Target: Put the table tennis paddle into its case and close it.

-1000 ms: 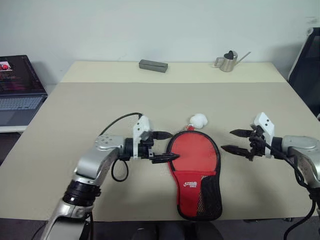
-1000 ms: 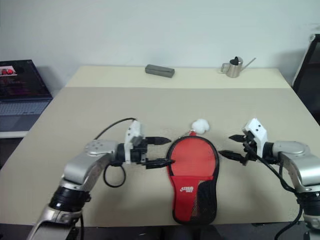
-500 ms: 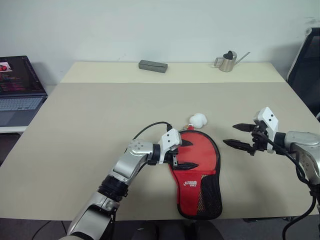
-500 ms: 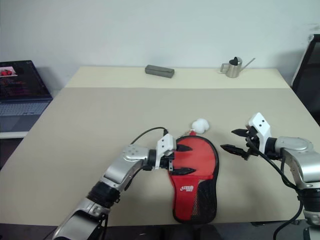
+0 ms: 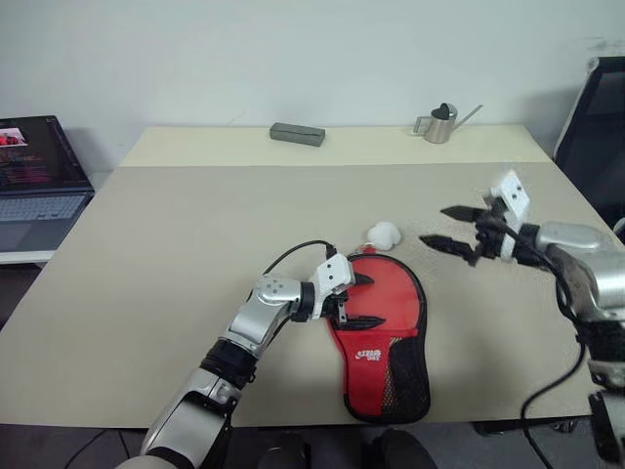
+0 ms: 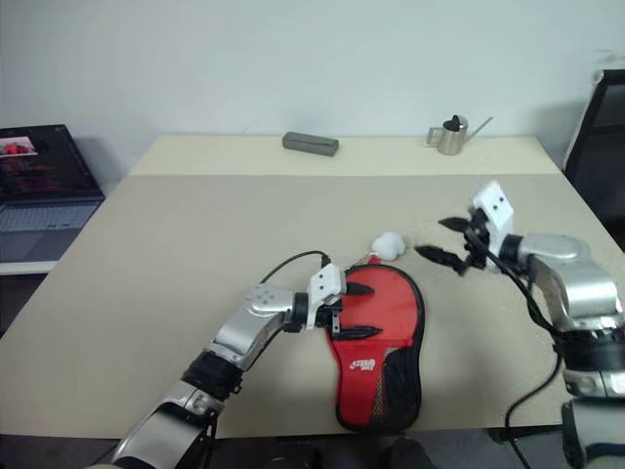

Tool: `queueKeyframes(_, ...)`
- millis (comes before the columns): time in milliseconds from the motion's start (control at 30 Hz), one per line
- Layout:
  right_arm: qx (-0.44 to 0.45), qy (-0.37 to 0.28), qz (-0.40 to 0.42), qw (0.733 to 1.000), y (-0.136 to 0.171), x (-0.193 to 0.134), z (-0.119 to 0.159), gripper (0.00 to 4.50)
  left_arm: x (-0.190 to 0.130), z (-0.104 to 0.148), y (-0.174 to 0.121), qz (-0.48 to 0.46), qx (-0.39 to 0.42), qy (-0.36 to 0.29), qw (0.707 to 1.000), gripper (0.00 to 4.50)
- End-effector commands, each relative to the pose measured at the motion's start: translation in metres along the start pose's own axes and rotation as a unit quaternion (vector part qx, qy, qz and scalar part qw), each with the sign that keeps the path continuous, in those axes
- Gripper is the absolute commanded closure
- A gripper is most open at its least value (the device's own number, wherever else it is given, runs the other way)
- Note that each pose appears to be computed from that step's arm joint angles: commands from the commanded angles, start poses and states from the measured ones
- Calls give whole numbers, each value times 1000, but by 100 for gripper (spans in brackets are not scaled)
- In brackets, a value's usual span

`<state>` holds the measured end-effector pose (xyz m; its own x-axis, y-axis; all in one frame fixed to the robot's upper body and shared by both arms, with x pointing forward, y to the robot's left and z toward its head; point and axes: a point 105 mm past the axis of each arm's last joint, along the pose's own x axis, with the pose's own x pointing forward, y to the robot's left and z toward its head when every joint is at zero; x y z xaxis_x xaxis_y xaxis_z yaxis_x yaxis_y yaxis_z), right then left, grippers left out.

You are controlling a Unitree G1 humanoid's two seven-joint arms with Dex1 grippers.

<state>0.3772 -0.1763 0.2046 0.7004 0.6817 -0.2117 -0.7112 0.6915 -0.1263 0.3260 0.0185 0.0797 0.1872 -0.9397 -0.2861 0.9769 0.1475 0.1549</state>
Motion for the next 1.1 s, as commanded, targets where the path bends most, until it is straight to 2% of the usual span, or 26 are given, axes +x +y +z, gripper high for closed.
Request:
queueKeyframes(33,36,-2,-40,999,-14,17,12,0,5,-26,-11,-12,-30,34,999,2)
queueKeyframes(167,64,5,-66,996,-20,45,13,0,9,-24,-15,-19,-28,32,999,2)
queueKeyframes(267,73,19,-69,995,-14,68,3,0,12,-24,-18,-26,-26,31,999,2)
queueKeyframes(467,89,36,-84,992,-12,90,-13,0,13,-22,-20,-30,-23,29,999,2)
queueKeyframes(800,82,64,-92,990,-6,103,-37,0,12,-21,-19,-27,-19,28,999,2)
queueKeyframes(1100,85,79,-86,989,-2,106,-46,0,11,-21,-18,-23,-20,30,999,2)
